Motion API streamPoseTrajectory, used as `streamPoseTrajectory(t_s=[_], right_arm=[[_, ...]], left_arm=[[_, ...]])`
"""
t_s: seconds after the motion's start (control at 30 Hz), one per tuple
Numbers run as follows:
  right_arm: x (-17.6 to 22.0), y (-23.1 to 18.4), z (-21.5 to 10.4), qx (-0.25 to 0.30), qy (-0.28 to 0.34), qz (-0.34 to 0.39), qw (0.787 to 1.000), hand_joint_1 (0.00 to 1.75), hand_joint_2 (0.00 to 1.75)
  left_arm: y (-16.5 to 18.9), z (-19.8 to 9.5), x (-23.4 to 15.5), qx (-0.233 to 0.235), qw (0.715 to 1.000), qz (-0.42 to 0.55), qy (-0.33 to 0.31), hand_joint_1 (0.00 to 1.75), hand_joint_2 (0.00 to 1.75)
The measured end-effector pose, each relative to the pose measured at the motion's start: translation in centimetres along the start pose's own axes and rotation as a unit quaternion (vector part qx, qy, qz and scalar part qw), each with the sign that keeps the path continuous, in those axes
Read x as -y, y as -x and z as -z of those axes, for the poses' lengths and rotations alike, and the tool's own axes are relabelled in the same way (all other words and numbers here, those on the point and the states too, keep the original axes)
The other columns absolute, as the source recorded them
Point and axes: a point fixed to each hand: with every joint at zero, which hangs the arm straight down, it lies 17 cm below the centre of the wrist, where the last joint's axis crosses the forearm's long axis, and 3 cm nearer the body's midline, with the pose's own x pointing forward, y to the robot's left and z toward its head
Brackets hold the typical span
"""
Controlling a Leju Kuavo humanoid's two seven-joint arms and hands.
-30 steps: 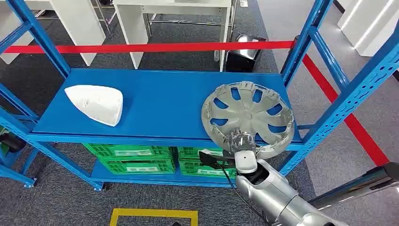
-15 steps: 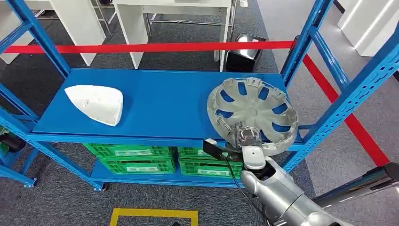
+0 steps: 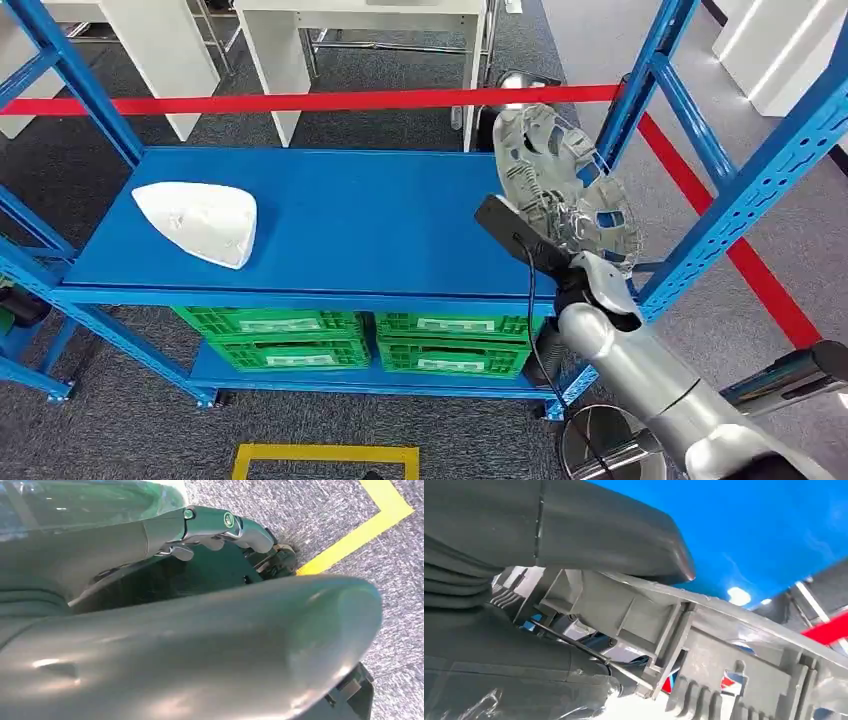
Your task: Take the parts from the cabinet and place them on the table.
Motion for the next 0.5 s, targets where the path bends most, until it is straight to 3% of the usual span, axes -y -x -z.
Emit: streamPoseTrajectory(t_s=[0.13, 0.17, 0.5], right_arm=[[3.1, 0.3, 0.1, -0.001, 0.017, 0.061, 0.998, 1.75, 0.0], [3.8, 0.3, 0.1, 0.0, 0.02, 0.078, 0.997, 1.75, 1.75], [8.0, -1.7, -1.3, 0.042, 0.04, 0.167, 0.984, 1.75, 1.75]], left_arm=[[0.2, 0.0, -0.1, 0.0, 1.0, -0.004, -0.003, 0.0, 0.0], [0.3, 0.0, -0.1, -0.001, 1.0, -0.007, -0.003, 0.0, 0.0], [0.3, 0.0, -0.2, 0.004, 1.0, -0.012, -0.007, 0.0, 0.0]])
